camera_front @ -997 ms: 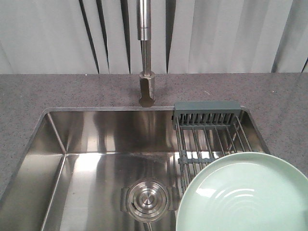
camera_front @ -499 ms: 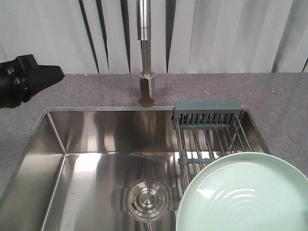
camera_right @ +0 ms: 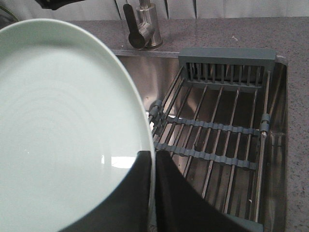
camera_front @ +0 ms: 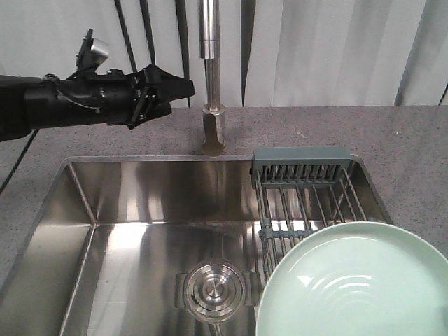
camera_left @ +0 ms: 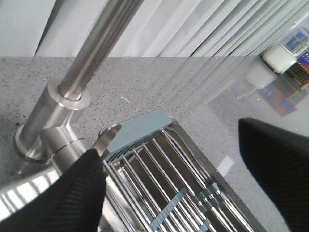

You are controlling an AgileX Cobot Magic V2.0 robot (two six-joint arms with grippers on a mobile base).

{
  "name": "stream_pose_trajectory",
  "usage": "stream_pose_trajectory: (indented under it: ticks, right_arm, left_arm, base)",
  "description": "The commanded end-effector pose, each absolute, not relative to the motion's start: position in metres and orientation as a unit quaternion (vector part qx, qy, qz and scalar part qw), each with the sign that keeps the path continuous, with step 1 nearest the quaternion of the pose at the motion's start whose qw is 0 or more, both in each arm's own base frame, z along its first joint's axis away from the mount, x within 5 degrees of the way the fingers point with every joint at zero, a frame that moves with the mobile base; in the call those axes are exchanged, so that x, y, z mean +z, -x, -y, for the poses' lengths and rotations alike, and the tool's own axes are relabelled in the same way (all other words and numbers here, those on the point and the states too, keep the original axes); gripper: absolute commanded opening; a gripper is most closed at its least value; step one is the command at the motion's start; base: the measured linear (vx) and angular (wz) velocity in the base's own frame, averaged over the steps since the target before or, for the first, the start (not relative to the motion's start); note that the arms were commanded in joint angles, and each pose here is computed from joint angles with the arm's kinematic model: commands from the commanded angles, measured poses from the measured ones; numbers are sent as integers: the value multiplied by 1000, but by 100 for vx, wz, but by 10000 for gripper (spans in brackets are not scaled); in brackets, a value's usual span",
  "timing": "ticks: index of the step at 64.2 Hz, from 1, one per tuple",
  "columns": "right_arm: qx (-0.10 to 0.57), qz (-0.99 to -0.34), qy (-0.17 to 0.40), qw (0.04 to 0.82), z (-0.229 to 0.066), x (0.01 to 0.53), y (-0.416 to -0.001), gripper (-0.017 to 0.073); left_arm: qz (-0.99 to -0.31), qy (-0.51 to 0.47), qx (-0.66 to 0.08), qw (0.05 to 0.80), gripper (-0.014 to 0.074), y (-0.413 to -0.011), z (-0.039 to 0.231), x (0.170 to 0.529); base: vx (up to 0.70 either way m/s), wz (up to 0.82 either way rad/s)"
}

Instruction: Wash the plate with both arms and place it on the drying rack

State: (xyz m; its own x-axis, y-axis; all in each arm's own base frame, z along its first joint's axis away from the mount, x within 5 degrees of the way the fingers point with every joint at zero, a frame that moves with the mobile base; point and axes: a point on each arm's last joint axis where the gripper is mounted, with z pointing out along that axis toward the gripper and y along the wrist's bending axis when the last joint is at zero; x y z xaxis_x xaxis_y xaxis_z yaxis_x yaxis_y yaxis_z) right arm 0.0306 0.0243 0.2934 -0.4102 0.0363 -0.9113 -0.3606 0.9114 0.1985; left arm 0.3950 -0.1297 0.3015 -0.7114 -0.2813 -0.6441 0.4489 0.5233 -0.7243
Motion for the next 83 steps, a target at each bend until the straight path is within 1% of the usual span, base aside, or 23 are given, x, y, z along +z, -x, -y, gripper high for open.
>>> stream_pose_trajectory:
  ticks: [1,9,14,32,40,57,69,83]
  right_arm:
    - [194,-792,90,572,-24,308,-33,-1]
    - [194,-792,90,572,-24,308,-33,-1]
    - [194,-792,90,572,-24,308,-33,-1]
    - [194,-792,90,572,-24,308,-33,-1]
    - [194,-792,90,572,-24,308,-33,-1]
    - [194,-792,90,572,-24,308,-33,-1]
    - [194,-792,90,572,-24,308,-33,-1]
    - [194,-792,90,572,-24,308,-33,-1]
  left_arm:
    - [-753,-62,-514,406,596,-407,142,329]
    - [-750,-68,-517,406,574,-428,155,320]
    - [-748,-67,-520,406,564,-440,158,314]
    - [-732,-39,-561,386,557,-460,168,294]
    - [-719,-47,-591,363,557,-457,176,289]
    - [-716,-101,-608,329,557,-442,197,288]
    - [-726,-153,-598,302,555,-432,206,283]
    - [-753,-192,-583,239,555,-421,208,273]
  base:
    - [0,0]
    - [0,0]
    - [0,0]
    - [0,0]
    - [0,0]
    - [0,0]
    - [0,0]
    - [0,0]
